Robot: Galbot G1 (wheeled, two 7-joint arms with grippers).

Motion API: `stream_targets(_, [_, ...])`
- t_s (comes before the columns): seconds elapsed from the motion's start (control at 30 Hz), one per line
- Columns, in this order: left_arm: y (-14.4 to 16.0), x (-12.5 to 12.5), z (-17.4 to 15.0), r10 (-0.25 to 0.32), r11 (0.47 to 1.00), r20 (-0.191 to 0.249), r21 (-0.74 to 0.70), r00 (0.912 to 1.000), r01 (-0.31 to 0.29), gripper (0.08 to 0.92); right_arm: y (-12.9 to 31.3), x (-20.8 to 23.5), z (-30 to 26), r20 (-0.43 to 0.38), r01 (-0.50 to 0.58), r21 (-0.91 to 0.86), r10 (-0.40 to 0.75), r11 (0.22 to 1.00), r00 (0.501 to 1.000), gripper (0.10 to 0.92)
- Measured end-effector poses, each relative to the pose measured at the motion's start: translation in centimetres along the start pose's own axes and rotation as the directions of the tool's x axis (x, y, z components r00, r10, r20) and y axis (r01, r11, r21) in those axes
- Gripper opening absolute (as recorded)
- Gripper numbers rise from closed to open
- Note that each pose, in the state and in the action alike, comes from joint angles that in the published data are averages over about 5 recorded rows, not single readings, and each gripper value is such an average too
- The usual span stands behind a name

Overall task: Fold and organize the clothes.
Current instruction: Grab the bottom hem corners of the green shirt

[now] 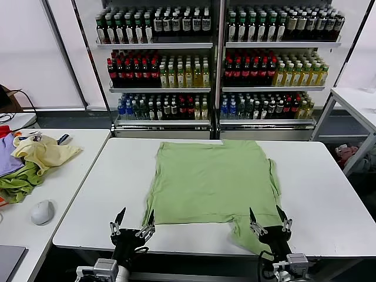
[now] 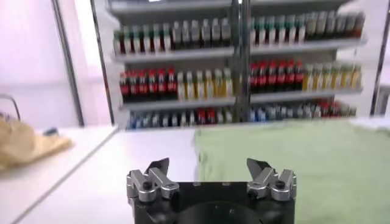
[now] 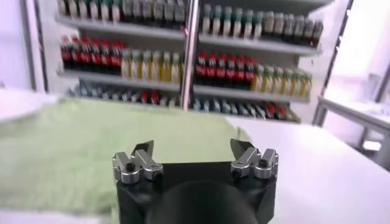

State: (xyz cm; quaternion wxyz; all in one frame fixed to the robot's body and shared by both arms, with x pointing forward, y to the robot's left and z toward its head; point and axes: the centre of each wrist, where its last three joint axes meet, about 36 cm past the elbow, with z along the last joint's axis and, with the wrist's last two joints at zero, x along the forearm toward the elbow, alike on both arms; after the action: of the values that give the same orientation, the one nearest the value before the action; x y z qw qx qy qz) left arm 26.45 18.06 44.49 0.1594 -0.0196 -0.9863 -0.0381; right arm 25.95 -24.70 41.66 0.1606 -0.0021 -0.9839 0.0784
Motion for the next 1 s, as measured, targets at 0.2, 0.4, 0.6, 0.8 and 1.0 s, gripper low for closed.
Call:
stream_targets(0.2, [-0.4, -1.9, 0.7, -0.014, 1.000, -0.065, -0.015, 0.9978, 0.013, 0.823, 0.3, 0.9, 1.1, -0.060, -0.009, 0.013, 0.010, 1.000, 0.998, 0.823])
stream_targets(0.4, [-1.1, -4.1, 1.5, -0.023, 0.999, -0.123, -0.026, 0.9922, 0.020, 0.823, 0.7, 1.5, 2.3, -0.116, -0.023, 0.027, 0.026, 0.999, 0.993, 0.823])
stream_targets(0.6, [-1.9, -5.6, 2.3, -0.018, 1.000, -0.170, -0.026, 0.9853, 0.014, 0.823, 0.9, 1.8, 3.1, -0.150, -0.030, 0.033, 0.034, 0.999, 0.988, 0.823])
stream_targets(0.8, [-2.4, -6.8, 2.8, -0.010, 1.000, -0.201, -0.013, 0.9796, 0.008, 0.796, 1.2, 2.0, 3.8, -0.179, -0.026, 0.020, 0.029, 0.999, 0.983, 0.725])
stream_targets(1.0, [-2.8, -7.5, 3.0, 0.004, 1.000, -0.216, 0.006, 0.9764, -0.002, 0.638, 1.3, 1.9, 4.1, -0.199, -0.018, -0.005, 0.017, 1.000, 0.980, 0.553])
